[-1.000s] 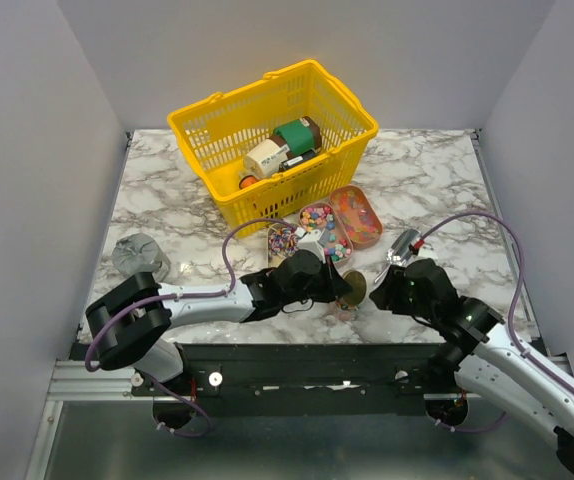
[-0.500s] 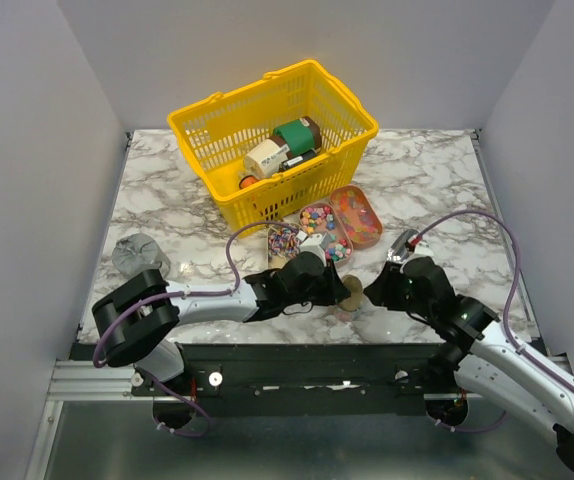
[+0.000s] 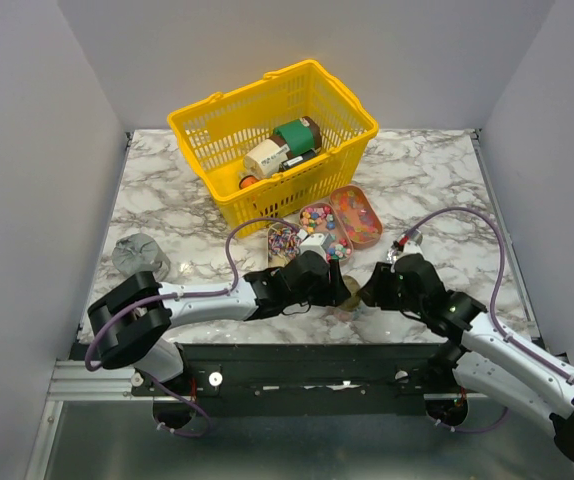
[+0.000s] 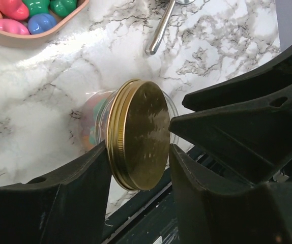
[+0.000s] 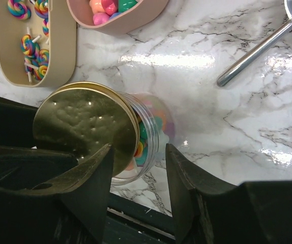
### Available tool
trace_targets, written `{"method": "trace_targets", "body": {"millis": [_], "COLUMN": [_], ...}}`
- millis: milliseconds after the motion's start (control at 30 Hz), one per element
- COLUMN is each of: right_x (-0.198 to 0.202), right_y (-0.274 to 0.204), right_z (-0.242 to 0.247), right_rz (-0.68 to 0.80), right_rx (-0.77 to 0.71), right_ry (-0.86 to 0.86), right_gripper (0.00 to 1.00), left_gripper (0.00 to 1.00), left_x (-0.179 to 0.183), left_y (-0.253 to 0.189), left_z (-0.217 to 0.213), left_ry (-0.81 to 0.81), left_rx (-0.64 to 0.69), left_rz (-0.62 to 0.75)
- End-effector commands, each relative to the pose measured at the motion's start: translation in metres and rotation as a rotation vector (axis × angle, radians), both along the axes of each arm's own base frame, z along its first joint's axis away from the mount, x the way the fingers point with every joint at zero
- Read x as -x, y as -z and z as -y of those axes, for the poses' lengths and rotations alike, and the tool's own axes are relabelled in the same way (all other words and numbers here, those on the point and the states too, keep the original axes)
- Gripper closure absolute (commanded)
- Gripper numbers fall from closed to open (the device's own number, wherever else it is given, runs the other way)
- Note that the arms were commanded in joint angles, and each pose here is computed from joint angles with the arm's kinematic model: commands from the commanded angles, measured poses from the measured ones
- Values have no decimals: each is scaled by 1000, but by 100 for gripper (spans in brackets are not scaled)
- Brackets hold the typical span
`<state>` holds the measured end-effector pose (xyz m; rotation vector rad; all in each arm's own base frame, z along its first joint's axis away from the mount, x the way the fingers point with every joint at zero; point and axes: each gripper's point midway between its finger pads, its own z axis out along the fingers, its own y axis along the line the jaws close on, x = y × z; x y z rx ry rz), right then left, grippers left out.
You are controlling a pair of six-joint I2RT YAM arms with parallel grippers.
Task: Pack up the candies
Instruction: Close the bottle lid on the packing bottle.
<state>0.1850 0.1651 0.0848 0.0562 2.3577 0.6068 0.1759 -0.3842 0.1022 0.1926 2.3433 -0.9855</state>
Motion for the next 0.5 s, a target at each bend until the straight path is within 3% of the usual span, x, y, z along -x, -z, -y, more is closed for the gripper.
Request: {"method": "trace_targets", "body": {"millis": [0, 467], "right_x": [-2, -4], "right_y": [4, 8], "right_z": [-1, -2], "right_rz": [13, 14], "right_rx": [5, 11], "right_ry": [-9, -10], "right_gripper": [47, 47], "left_gripper": [40, 41], "left_x": [-7, -10], "left_y": [-11, 12], "left_z": [-7, -15], "left_ry": [-24, -35], "left_rx": [-39, -159], "left_rz": [66, 100]}}
